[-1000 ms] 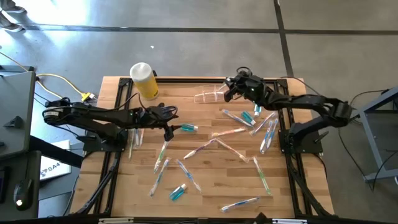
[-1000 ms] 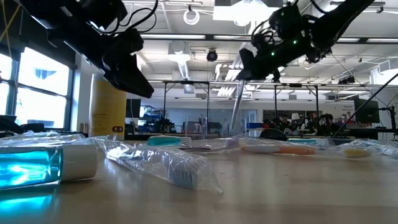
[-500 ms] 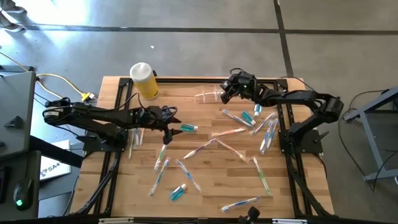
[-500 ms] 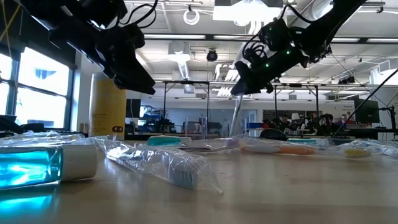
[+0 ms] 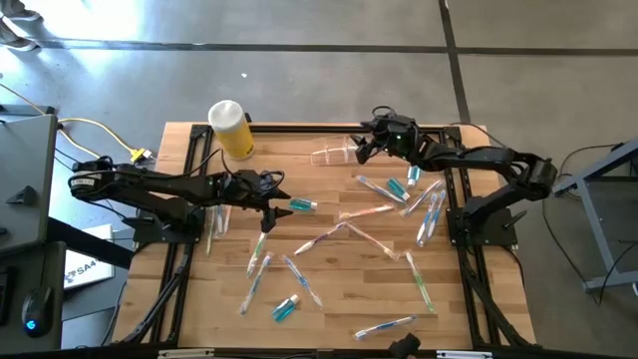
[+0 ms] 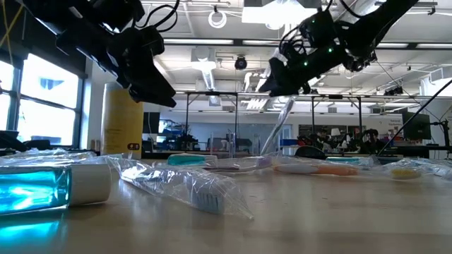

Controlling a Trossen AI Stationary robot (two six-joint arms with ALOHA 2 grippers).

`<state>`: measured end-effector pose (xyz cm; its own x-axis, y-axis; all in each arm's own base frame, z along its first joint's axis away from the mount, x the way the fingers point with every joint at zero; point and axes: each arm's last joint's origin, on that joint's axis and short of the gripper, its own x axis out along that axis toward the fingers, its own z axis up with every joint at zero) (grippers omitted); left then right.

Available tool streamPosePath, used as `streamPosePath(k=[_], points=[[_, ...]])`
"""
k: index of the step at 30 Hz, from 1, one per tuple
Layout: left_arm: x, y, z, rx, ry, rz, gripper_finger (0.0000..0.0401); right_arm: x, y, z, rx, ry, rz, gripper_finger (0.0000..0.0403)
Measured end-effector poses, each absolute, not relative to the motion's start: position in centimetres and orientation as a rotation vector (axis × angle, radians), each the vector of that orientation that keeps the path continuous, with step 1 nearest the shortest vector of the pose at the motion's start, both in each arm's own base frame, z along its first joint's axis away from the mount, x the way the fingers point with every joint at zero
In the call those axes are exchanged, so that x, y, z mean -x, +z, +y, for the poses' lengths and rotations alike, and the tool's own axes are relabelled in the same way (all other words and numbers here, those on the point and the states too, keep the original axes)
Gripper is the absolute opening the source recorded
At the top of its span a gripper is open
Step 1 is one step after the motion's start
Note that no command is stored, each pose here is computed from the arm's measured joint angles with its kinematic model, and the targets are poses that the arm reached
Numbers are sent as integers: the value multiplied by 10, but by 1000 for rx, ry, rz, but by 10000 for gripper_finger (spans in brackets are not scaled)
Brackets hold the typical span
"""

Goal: Pick & Place toothbrushing station
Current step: Put the blue mouthwash bottle into the transparent organizer

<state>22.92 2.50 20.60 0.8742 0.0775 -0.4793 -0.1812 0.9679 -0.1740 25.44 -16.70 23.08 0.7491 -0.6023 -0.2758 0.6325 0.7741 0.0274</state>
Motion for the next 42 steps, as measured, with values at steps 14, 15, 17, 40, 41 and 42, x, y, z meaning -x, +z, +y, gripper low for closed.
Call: streamPosePath(k=[14,15,17,40,41,42], points=[[-231,210,10,103,-106,464,245,-205,333,-105,-68,-320,-137,282],[-232,210,8,82,-103,457,245,-201,339,-97,-54,-234,-157,282],[-232,211,5,40,-87,447,245,-194,348,-80,-28,-32,-181,282],[-258,218,13,-356,72,746,245,-212,287,28,-161,306,436,243],[-261,216,17,-360,82,748,245,-216,283,29,-169,252,456,243],[-264,213,21,-358,94,748,245,-219,279,29,-183,186,475,243]])
